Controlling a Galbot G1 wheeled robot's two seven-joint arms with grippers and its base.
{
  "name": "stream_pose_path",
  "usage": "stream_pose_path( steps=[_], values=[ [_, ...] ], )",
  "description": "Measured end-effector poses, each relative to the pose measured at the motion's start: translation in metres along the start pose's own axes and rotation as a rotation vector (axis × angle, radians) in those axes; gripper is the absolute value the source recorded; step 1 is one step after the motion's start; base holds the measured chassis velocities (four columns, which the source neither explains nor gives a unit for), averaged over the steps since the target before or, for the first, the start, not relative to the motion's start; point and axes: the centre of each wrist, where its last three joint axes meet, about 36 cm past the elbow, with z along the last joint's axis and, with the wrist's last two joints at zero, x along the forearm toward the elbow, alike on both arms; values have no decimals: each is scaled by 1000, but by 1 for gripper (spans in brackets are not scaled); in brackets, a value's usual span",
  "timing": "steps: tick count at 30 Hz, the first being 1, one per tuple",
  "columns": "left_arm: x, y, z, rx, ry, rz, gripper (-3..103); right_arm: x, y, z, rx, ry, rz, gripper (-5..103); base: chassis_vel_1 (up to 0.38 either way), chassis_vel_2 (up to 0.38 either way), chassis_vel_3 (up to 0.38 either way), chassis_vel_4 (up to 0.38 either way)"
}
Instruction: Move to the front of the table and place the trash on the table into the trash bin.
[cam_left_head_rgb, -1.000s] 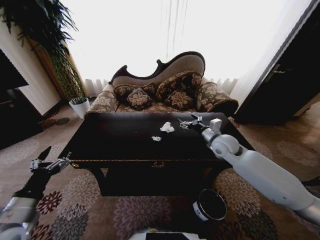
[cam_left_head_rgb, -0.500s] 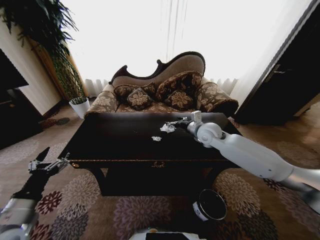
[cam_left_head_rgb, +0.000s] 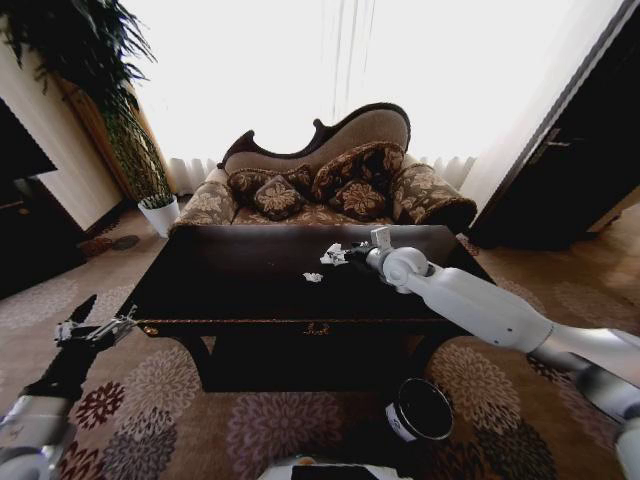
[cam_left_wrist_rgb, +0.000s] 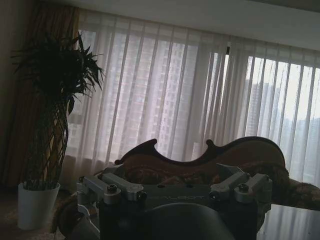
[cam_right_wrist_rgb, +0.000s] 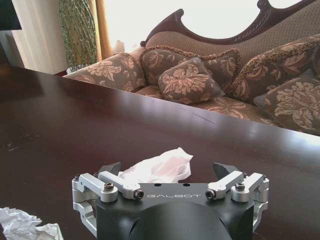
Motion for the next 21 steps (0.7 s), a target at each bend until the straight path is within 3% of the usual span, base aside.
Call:
stream_pose_path(
  steps=[11,15,17,21],
  values=[
    [0,2,1,-2,3,-3,100,-9,-2,12,11,12,-3,102,0,0,0,0],
    [0,2,1,-3,3,-3,100,-9,-6,17,8,17,-7,83,0,0,0,0],
    [0,2,1,-3,3,-3,100,-9,-7,18,7,18,-8,83,0,0,0,0],
    [-1,2,2,-3,4,-1,100,-7,-9,21,5,17,-21,67,0,0,0,0]
  ],
)
